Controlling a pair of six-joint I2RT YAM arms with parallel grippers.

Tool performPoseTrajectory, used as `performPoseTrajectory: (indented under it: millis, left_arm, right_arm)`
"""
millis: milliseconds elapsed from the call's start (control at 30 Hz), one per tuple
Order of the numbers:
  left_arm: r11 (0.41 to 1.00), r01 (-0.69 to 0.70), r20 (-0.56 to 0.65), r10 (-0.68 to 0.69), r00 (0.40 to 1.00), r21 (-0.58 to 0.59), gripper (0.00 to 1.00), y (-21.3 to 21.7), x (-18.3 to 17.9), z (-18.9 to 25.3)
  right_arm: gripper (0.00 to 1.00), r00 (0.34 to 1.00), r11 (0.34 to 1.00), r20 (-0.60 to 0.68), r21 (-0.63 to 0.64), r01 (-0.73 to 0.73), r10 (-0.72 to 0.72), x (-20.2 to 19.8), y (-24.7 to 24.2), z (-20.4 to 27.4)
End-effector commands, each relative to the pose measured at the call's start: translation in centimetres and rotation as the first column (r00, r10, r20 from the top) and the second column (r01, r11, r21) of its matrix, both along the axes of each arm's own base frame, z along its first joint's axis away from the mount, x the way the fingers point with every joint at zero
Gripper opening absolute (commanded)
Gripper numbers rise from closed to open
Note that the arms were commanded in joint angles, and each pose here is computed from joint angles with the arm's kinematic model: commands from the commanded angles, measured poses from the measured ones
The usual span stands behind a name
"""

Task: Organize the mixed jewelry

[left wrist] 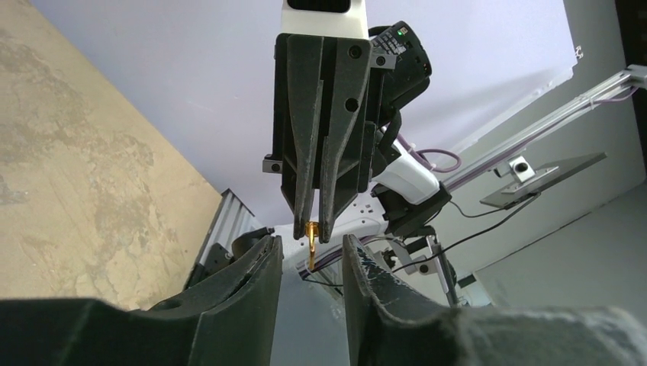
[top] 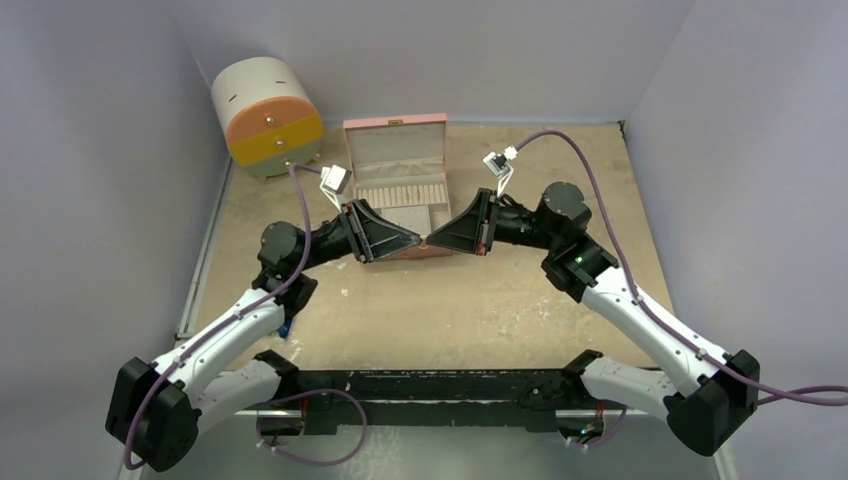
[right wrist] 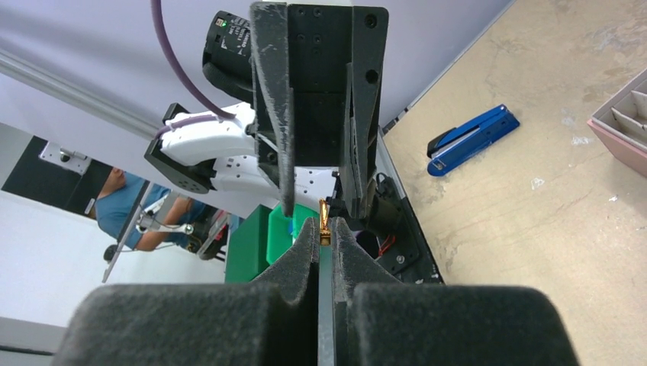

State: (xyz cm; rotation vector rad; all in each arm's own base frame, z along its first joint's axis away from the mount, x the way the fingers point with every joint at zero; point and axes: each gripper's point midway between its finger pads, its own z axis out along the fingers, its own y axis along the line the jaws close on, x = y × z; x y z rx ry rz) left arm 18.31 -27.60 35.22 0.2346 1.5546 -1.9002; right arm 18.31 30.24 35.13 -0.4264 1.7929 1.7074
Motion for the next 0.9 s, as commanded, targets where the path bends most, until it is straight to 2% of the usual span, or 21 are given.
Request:
performPoseTrajectory:
  millis: [0,167,333,467,567,700,867]
  left_arm:
    - [0.998,-0.055,0.069,0.055,0.996,-0.001,0.38,0.6,-0.2,1.8]
    - [0.966,-0.199,0.112,0.181,0.977,0.167,0.51,1.5,1.2,0.5]
    - [0.863,-0.355,0.187,0.306,0.933,0.358,0.58,3.8,2.6,-1.0]
    - [0.744,-0.477,0.269,0.394,0.879,0.468,0.60,6.6,3.2,-1.8]
    - [0.662,-0.555,0.315,0.458,0.831,0.504,0.60,8.7,3.4,-2.0]
    - [0.568,-0.641,0.356,0.539,0.764,0.517,0.60,11.3,3.4,-2.0]
    - [0.495,-0.686,0.380,0.584,0.717,0.533,0.60,13.3,3.1,-3.0]
  right_arm:
    - [0.00,0.997,1.000,0.074,0.019,0.020,-0.022,-0.1,-0.5,2.1]
    - [0.00,0.989,0.993,0.110,-0.053,0.106,-0.100,1.4,-0.9,2.4]
    - [0.00,0.977,0.977,0.144,-0.122,0.177,-0.159,3.5,-0.8,2.3]
    - [0.00,0.925,0.882,0.230,-0.302,0.363,-0.302,8.0,-2.1,-0.3]
    - [0.00,0.880,0.809,0.275,-0.354,0.468,-0.388,10.9,-2.8,-1.5]
    - [0.00,0.844,0.731,0.307,-0.424,0.535,-0.439,13.8,-2.7,-3.0]
    - [0.00,0.819,0.649,0.354,-0.500,0.573,-0.451,16.6,-1.9,-5.3]
